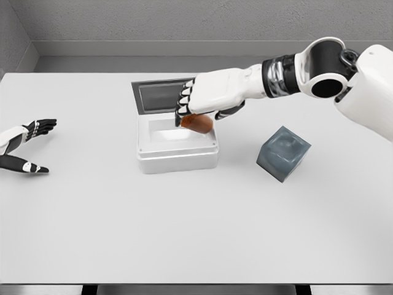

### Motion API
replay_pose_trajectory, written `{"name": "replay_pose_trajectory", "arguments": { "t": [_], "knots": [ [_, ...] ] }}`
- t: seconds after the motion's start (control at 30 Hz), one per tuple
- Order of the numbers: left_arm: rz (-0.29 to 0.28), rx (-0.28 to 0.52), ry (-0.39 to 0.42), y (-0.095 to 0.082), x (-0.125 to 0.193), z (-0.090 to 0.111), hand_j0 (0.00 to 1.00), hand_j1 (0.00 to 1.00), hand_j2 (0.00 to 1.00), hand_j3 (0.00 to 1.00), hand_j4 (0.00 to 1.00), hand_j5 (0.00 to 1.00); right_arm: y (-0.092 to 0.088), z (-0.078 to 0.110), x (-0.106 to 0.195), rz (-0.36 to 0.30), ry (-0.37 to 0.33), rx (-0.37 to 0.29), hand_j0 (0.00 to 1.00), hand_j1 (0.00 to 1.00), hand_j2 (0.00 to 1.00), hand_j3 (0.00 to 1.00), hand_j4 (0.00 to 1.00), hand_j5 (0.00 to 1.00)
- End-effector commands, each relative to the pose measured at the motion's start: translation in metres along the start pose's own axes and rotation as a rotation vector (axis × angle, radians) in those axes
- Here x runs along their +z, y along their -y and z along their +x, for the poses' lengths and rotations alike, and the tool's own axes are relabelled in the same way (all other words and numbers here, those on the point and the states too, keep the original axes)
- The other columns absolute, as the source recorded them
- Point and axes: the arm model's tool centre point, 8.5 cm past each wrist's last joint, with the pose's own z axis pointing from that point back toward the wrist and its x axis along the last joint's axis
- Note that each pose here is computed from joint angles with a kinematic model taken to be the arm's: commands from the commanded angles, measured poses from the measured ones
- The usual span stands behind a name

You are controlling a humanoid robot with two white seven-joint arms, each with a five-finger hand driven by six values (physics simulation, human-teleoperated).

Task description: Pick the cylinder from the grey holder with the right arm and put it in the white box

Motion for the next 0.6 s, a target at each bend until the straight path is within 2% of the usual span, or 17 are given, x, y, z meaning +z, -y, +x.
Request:
{"name": "replay_pose_trajectory", "arguments": {
  "t": [0.0,0.07,0.13,0.17,0.2,0.23,0.27,0.33,0.37,0.4,0.43,0.47,0.5,0.53,0.57],
  "knots": [
    [0.006,0.005,0.003,-0.001,0.000,0.001,1.00,1.00,1.00,1.00,1.00,1.00,0.015,0.006,0.005,-0.039,0.007,0.031,0.91,0.91,0.91,0.91,0.91,0.91],
    [0.006,0.005,0.003,-0.001,0.000,0.000,1.00,1.00,1.00,1.00,1.00,1.00,0.025,0.004,0.010,-0.067,-0.006,0.044,0.93,0.93,0.93,0.93,0.93,0.93],
    [0.007,0.005,0.001,-0.001,0.001,0.000,1.00,1.00,1.00,1.00,1.00,1.00,0.054,0.009,0.024,-0.148,-0.014,0.097,0.99,0.99,0.99,0.99,0.99,0.99],
    [0.006,0.006,0.000,-0.001,0.001,0.000,1.00,1.00,1.00,1.00,1.00,1.00,0.063,0.012,0.032,-0.174,-0.021,0.118,1.00,1.00,1.00,1.00,1.00,1.00],
    [0.006,0.006,0.000,-0.001,0.001,0.000,1.00,1.00,1.00,1.00,1.00,1.00,0.064,0.018,0.033,-0.179,-0.008,0.132,1.00,1.00,1.00,1.00,1.00,1.00],
    [0.006,0.006,0.000,-0.001,0.001,0.000,1.00,1.00,1.00,1.00,1.00,1.00,0.058,0.024,0.039,-0.167,-0.007,0.140,1.00,1.00,1.00,1.00,1.00,1.00],
    [0.006,0.006,0.000,-0.001,0.001,0.000,1.00,1.00,1.00,1.00,1.00,1.00,0.039,0.034,0.047,-0.142,-0.003,0.132,1.00,1.00,1.00,1.00,1.00,1.00],
    [0.008,0.001,0.004,-0.003,0.001,0.002,1.00,1.00,1.00,1.00,1.00,1.00,-0.016,0.032,0.087,-0.049,-0.082,0.048,1.00,1.00,1.00,1.00,1.00,1.00],
    [0.004,-0.003,0.032,-0.003,-0.007,0.010,1.00,1.00,1.00,1.00,1.00,1.00,-0.039,0.031,0.113,-0.030,-0.142,-0.001,1.00,1.00,1.00,1.00,1.00,1.00],
    [0.009,0.000,0.096,-0.003,-0.030,0.026,1.00,1.00,1.00,1.00,1.00,1.00,-0.047,0.025,0.148,-0.035,-0.232,-0.022,1.00,1.00,1.00,1.00,1.00,1.00],
    [0.016,-0.002,0.157,-0.006,-0.052,0.045,1.00,1.00,1.00,1.00,1.00,1.00,-0.048,0.021,0.180,-0.070,-0.320,-0.034,1.00,1.00,1.00,1.00,1.00,1.00],
    [0.029,-0.020,0.198,-0.017,-0.062,0.062,1.00,1.00,1.00,1.00,1.00,1.00,-0.048,0.020,0.207,-0.114,-0.393,-0.040,1.00,1.00,1.00,1.00,1.00,1.00],
    [0.043,-0.034,0.233,-0.027,-0.069,0.077,1.00,1.00,1.00,1.00,1.00,1.00,-0.047,0.020,0.227,-0.112,-0.440,-0.038,1.00,1.00,1.00,1.00,1.00,1.00],
    [0.038,-0.047,0.272,-0.029,-0.076,0.091,1.00,1.00,1.00,1.00,1.00,1.00,-0.047,0.021,0.235,-0.102,-0.453,-0.040,0.99,0.99,0.99,0.99,0.99,0.99],
    [0.022,-0.052,0.310,-0.024,-0.084,0.103,1.00,1.00,1.00,1.00,1.00,1.00,-0.045,0.022,0.238,-0.121,-0.440,-0.058,0.96,0.96,0.96,0.96,0.96,0.96]
  ]
}}
